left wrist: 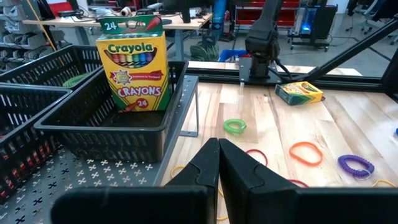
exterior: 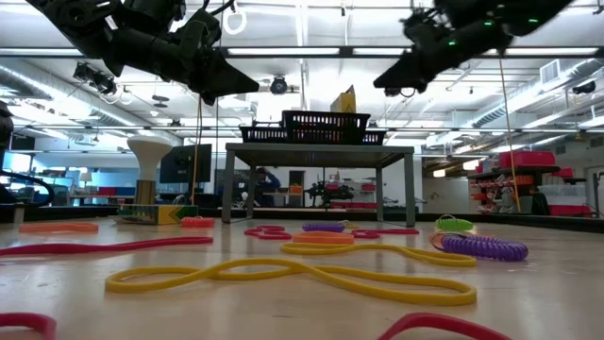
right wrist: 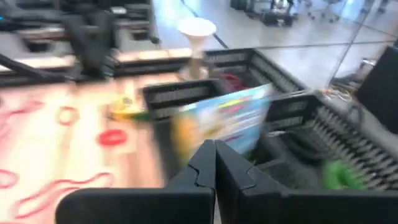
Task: Pick & Place Office Desk Supplies
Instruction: Put the orange rubber band into the top left black basket on the shelf
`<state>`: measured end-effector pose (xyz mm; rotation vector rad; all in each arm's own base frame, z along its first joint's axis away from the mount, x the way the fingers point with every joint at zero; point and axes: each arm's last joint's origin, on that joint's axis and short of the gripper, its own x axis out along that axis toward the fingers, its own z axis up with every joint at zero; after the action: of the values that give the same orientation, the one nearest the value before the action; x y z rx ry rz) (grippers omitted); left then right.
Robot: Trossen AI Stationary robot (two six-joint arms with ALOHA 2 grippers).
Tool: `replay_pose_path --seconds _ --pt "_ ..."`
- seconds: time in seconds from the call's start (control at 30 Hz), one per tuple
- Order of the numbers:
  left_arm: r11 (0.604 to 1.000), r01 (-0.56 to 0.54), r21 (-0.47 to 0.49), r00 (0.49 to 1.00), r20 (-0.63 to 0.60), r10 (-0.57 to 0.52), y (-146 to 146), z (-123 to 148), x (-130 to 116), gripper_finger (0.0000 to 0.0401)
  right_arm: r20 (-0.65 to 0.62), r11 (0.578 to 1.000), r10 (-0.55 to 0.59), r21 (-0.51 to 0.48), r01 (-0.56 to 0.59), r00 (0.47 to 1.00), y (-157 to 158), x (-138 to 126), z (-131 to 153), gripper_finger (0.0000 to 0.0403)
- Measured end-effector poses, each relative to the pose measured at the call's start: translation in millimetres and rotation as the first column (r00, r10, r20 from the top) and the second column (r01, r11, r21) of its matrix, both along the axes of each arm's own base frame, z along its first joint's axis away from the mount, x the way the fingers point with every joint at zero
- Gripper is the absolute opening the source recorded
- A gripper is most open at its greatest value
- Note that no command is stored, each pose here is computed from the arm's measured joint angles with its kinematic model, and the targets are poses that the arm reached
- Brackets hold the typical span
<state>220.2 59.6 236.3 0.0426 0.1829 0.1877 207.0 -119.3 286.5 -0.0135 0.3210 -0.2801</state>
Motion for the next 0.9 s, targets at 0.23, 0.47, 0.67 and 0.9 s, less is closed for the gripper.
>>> replay_pose_path --seconds 0.23,0.47,0.67,0.9 --pt "1.000 -0.002 0.024 0.994 0.105 -0.001 0 11 1 0.0013 0.146 0.998 -0.042 -0.034 0.047 0.988 56 -27 -43 0.0007" --pt "0.999 -0.001 0.036 0.989 0.148 -0.004 0 15 2 0.0013 0.346 1.000 -0.019 -0.005 0.022 0.938 79 -44 -82 0.0006" --pt "1.000 0.008 -0.030 0.975 0.223 -0.001 1 19 5 0.0013 0.364 1.000 -0.023 0.007 0.022 0.931 86 -55 -107 0.0008" --pt "0.998 -0.011 -0.069 1.000 -0.025 0.010 -12 14 13 0.0012 0.364 1.000 -0.026 0.024 0.018 0.931 87 -57 -112 0.0011"
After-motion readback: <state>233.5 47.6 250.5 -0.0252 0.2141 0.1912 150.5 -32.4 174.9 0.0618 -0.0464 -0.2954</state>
